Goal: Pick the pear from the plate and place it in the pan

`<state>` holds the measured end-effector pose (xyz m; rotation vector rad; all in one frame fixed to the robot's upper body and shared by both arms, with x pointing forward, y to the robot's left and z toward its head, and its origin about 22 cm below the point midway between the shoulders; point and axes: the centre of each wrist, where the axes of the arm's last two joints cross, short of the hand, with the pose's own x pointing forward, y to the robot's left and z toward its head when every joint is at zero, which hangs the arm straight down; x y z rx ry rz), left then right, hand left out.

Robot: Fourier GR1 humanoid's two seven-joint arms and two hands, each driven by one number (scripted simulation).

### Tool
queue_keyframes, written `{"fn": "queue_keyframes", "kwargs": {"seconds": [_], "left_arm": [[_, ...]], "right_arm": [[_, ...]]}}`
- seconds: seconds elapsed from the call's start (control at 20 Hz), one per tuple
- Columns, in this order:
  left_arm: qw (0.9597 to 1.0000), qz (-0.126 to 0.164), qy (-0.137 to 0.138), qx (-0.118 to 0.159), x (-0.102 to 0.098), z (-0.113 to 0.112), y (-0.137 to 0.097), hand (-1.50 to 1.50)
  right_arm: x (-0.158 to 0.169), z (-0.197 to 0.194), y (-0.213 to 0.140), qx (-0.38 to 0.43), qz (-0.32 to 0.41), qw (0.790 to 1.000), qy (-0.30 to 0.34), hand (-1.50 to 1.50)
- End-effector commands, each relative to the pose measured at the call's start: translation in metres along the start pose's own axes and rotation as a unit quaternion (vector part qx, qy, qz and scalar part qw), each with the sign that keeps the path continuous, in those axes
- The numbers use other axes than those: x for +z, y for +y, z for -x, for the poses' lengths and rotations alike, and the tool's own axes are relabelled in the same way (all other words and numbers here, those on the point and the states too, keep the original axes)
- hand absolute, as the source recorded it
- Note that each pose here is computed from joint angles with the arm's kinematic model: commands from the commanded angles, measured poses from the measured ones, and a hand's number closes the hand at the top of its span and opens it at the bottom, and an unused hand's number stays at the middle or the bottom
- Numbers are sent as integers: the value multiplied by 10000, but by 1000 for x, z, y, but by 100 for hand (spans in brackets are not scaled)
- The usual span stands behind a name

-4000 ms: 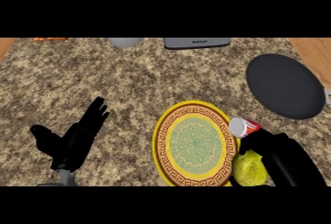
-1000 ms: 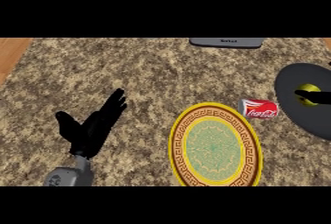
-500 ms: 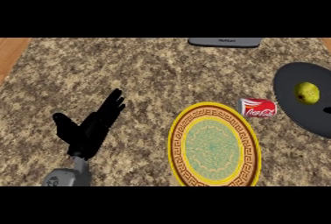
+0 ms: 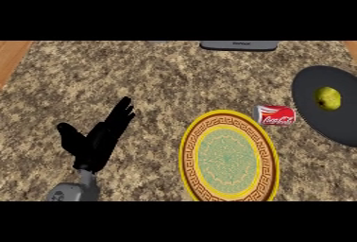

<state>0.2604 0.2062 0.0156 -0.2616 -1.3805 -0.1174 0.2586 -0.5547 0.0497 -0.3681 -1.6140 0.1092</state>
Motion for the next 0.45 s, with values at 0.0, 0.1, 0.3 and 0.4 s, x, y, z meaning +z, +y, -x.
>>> {"fn": "queue_keyframes", "kwargs": {"seconds": [0.0,0.1,0.3,0.4], "left_arm": [[10000,-67,25,-34,8,-2,11,0],[10000,-42,34,12,6,0,5,0],[10000,-75,29,-21,7,4,9,0],[10000,35,26,49,6,-2,0,0]], "right_arm": [[22,4,-19,-432,-525,9970,-378,-150],[21,-1,-25,-361,-583,9969,-398,-150],[30,15,-14,-376,-701,9961,-382,-150],[27,4,-23,-370,-665,9960,-467,-150]]}}
